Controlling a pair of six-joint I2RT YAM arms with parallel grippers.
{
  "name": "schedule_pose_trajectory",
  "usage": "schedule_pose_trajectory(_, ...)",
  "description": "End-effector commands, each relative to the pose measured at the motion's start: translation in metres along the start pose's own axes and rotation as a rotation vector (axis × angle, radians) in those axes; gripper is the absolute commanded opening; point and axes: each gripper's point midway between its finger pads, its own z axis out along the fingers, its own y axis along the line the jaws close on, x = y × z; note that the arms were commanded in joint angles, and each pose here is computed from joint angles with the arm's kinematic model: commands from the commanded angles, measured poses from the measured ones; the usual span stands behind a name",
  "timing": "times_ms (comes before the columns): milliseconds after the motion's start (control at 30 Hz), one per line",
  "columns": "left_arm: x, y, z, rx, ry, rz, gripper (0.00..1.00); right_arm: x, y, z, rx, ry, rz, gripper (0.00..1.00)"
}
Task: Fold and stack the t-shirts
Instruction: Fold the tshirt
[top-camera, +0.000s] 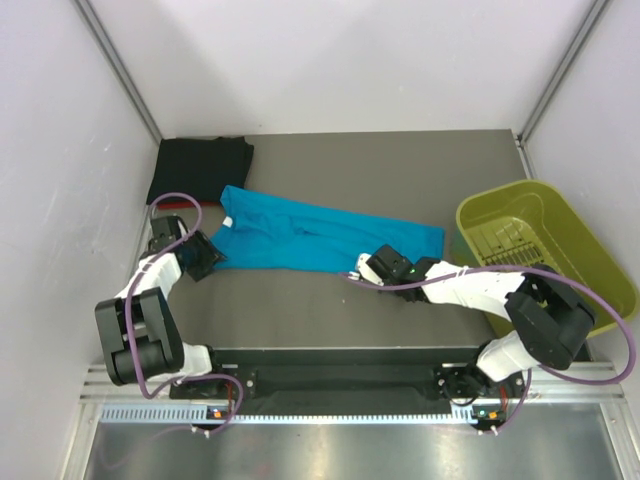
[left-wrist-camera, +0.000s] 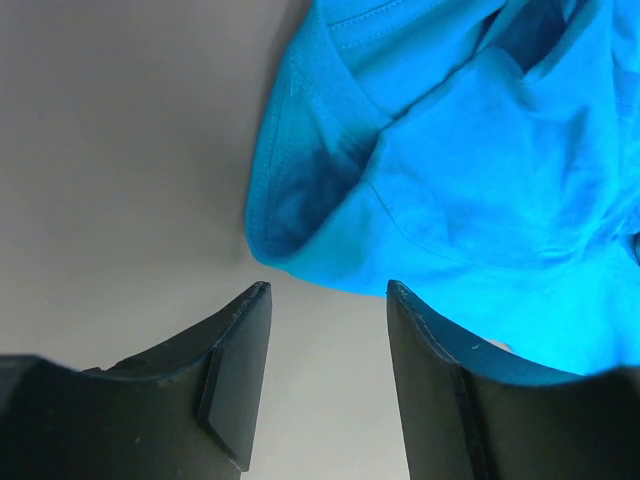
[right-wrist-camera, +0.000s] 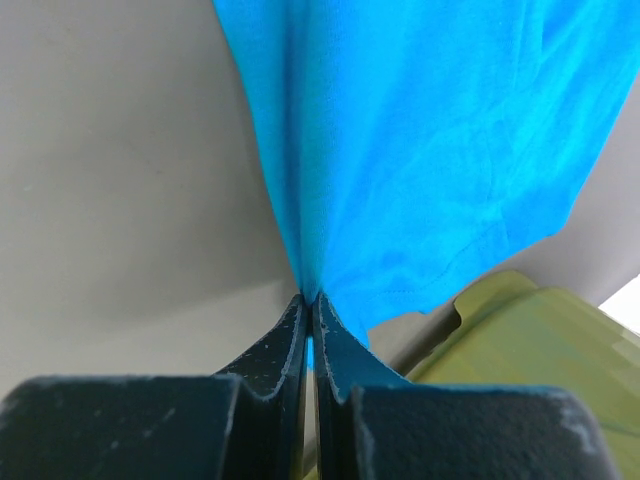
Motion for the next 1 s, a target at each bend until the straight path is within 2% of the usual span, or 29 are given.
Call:
schedule_pose_trajectory(0, -0.014, 0.0, 0.008, 0.017, -0.074, -0.012, 0.55, -0.003, -0.006, -0.005, 0.041, -0.024, 0.005, 0.0)
schedule_pose_trajectory(167, -0.017, 0.007, 0.019, -0.021, -0.062, -0.021, 0.53, -0.002, -0.006, -0.005, 0.04, -0.022, 0.005, 0.0)
schedule_pose_trajectory(233, -0.019, 0.009, 0.023, -0.034, -0.052, -0.009, 0.4, -0.001, -0.005, -0.005, 0.04, -0.023, 0.003, 0.0)
schedule_pose_trajectory(267, -0.018, 0.013, 0.024, -0.057, -0.043, -0.011, 0.31, -0.001, -0.006, -0.005, 0.041, -0.024, 0.004, 0.0)
schedule_pose_trajectory(300, -0.016, 0.017, 0.022, -0.084, -0.034, -0.011, 0.14, -0.002, -0.006, -0.006, 0.043, -0.024, 0.004, 0.0)
schedule_pose_trajectory(367, -0.026, 0.028, 0.014, -0.156, -0.089, -0.005, 0.01, -0.003, -0.007, -0.006, 0.042, -0.024, 0.009, 0.0)
schedule_pose_trajectory(600, -0.042, 0.048, -0.022, -0.307, -0.166, -0.024, 0.0, -0.013, 0.001, -0.008, 0.02, -0.032, 0.003, 0.0)
schedule_pose_trajectory(767, -0.029, 0.073, -0.051, -0.442, -0.173, -0.07, 0.0, -0.023, 0.004, -0.017, 0.019, -0.064, 0.0, 0.0)
schedule_pose_trajectory(967, -0.019, 0.098, -0.08, -0.573, -0.238, -0.139, 0.0, -0.04, 0.025, -0.025, -0.004, -0.105, -0.063, 0.0)
